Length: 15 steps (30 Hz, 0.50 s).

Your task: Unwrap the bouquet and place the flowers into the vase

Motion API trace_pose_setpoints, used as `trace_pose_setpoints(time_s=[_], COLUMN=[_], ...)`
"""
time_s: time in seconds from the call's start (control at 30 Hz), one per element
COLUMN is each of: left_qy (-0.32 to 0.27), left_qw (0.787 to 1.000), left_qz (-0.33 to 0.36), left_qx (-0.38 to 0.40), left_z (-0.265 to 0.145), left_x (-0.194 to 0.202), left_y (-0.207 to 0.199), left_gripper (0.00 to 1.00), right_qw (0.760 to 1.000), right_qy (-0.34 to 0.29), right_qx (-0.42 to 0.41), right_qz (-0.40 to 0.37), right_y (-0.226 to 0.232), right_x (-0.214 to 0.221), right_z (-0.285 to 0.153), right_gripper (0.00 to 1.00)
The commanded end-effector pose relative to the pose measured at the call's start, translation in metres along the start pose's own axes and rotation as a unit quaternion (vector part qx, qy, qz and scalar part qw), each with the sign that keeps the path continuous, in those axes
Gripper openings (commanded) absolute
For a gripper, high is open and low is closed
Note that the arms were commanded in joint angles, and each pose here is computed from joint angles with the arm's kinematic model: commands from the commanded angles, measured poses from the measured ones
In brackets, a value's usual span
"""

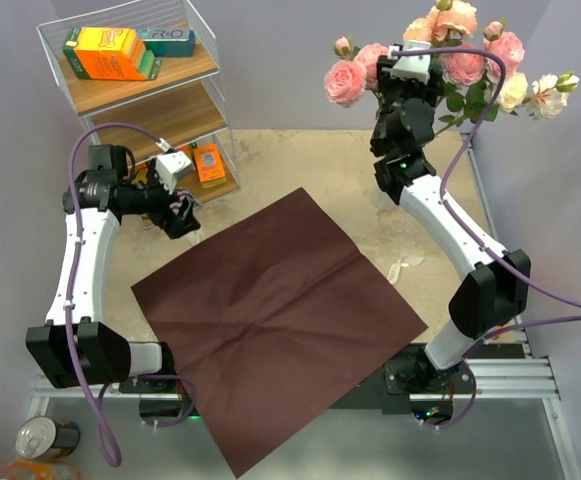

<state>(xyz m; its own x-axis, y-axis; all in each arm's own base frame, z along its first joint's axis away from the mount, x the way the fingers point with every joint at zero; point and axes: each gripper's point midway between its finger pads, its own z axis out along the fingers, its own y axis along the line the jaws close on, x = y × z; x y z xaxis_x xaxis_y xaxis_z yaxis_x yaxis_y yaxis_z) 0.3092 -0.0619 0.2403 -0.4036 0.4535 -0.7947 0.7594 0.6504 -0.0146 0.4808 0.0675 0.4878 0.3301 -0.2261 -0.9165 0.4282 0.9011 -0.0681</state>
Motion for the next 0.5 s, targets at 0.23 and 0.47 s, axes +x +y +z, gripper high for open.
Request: trace_pose_setpoints(time_s=[0.23, 0.47], left_qy=[-0.022, -0.029], left_qw=[1.0, 0.999], left_qz=[0.022, 0.024], left_qx=[-0.005, -0.002], left_z=[-0.01, -0.014], left_x=[-0.015, -0.019], left_y=[0.0, -0.005], left_gripper=[0.99, 0.99], right_qw=[0.993, 0.979], right_qy=[0.092, 0.18], right_qx=[-0.044, -0.099], right_qz=[0.058, 0.016], right_y=[-0.012, 0.005], right_x=[-0.013, 0.038], right_z=[-0.021, -0.046], right_gripper=[0.85, 0.86])
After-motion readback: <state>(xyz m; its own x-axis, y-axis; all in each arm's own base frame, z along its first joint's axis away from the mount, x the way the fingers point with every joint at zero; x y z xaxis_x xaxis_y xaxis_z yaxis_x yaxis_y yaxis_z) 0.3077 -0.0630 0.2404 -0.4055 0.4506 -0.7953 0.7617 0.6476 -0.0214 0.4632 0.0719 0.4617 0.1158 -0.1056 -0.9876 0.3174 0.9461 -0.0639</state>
